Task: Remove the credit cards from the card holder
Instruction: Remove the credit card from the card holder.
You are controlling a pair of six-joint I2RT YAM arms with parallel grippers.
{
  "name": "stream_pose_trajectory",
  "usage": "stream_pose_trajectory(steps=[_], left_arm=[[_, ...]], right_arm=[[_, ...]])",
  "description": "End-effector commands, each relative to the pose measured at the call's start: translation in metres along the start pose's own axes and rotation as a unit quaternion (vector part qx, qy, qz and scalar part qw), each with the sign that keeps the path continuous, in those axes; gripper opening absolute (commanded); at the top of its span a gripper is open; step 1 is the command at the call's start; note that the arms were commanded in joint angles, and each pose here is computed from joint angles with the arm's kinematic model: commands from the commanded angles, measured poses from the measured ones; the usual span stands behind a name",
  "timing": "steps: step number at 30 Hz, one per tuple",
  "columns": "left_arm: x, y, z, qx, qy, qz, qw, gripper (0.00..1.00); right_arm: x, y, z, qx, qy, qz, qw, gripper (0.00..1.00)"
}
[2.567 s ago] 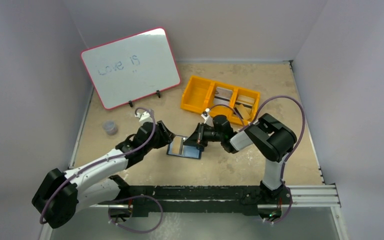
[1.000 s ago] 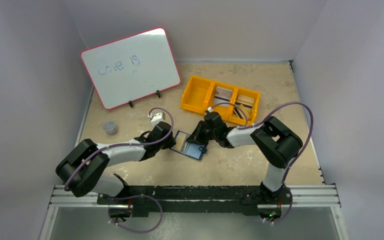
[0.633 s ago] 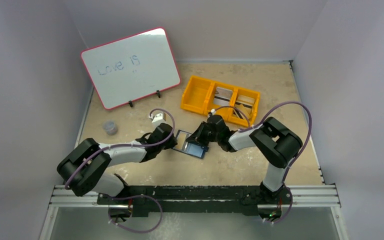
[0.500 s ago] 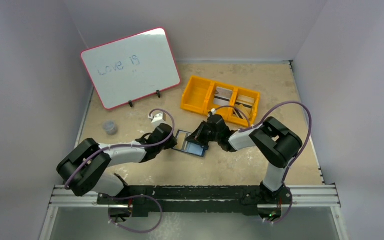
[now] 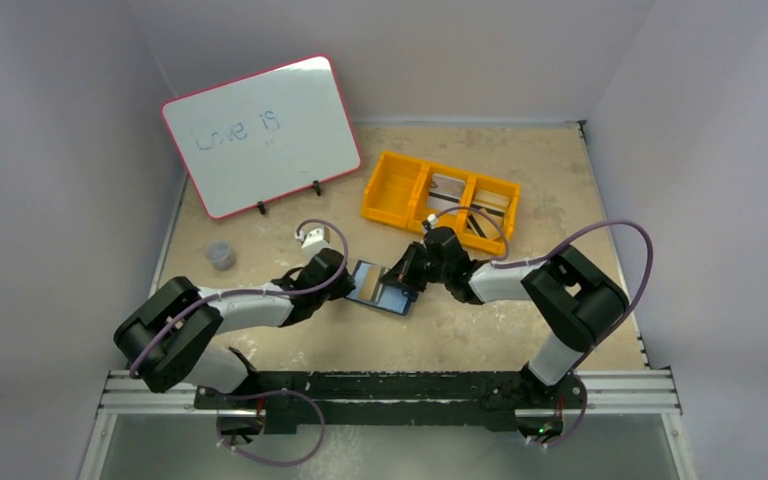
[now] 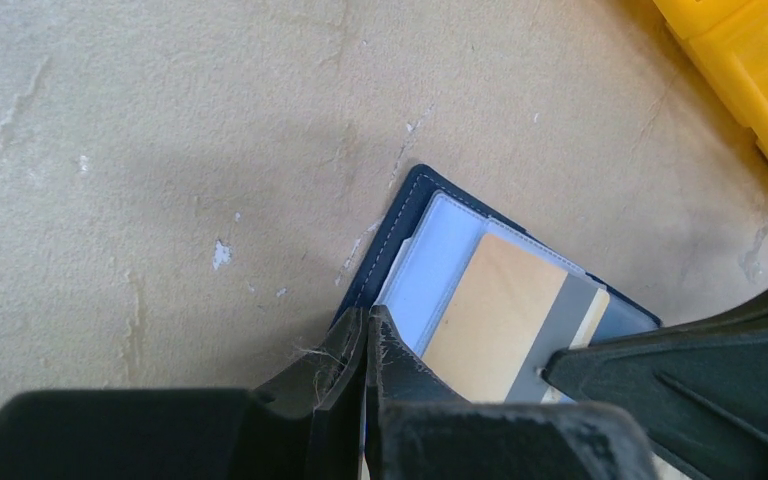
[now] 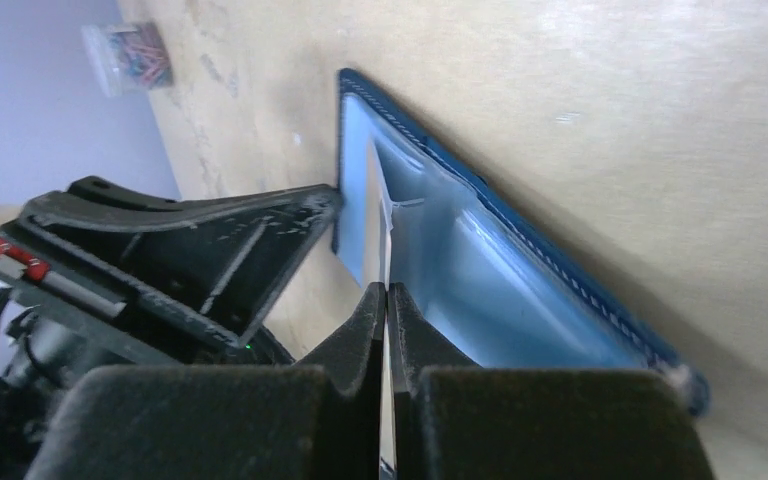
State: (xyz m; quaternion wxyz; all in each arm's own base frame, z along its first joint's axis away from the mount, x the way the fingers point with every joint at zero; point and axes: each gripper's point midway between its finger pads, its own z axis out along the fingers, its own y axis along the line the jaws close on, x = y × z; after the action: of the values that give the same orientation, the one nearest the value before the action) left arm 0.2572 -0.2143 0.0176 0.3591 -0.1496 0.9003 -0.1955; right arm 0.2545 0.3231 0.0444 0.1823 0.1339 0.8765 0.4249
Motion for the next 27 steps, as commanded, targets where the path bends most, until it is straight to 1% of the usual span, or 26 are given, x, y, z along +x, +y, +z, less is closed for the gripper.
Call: stream_pose_trajectory(steps=[1,6,9,11,13,15,17,19,22,25,27], left_arm=[[0.046,0.052,-0.007,-0.074,0.081,0.027,0.994,0.0],[0.038,0.046,-0.007,-0.07,0.067,0.021,0.995,0.0],[0.032,0.038,-0.01,-0.055,0.059,0.018,0.997,0.0],[0.021,0.026,-0.015,-0.031,0.043,0.014,0.998,0.18],[0.006,0.015,-0.024,-0.009,0.018,0.015,1.0,0.33],[-0.011,0.001,-0.034,0.018,-0.008,0.016,1.0,0.42],[-0.022,-0.016,-0.043,0.058,-0.022,0.02,0.998,0.49],[-0.021,-0.033,-0.046,0.097,-0.012,0.031,0.995,0.51],[-0.008,-0.05,-0.042,0.13,0.027,0.038,0.99,0.51],[0.005,-0.054,-0.031,0.136,0.054,0.028,0.989,0.51],[0.011,-0.053,-0.022,0.129,0.064,0.02,0.989,0.51]], right_arm=[[0.007,-0.022,-0.011,0.018,0.038,-0.014,0.999,0.0],[0.008,-0.048,-0.014,0.085,0.047,-0.015,0.995,0.0],[0.005,-0.051,-0.017,0.094,0.037,-0.017,0.995,0.0],[0.002,-0.047,-0.016,0.085,0.032,-0.025,0.996,0.0],[-0.001,-0.044,-0.013,0.07,0.038,-0.041,0.996,0.0],[-0.001,-0.048,-0.009,0.059,0.052,-0.045,0.996,0.0],[0.0,-0.049,-0.007,0.043,0.063,-0.046,0.996,0.0],[0.004,-0.052,-0.005,0.027,0.071,-0.042,0.996,0.0],[0.009,-0.057,-0.003,0.013,0.077,-0.032,0.996,0.0],[0.011,-0.07,-0.004,0.018,0.073,-0.017,0.997,0.0],[0.013,-0.074,-0.005,0.004,0.077,-0.007,0.997,0.0]])
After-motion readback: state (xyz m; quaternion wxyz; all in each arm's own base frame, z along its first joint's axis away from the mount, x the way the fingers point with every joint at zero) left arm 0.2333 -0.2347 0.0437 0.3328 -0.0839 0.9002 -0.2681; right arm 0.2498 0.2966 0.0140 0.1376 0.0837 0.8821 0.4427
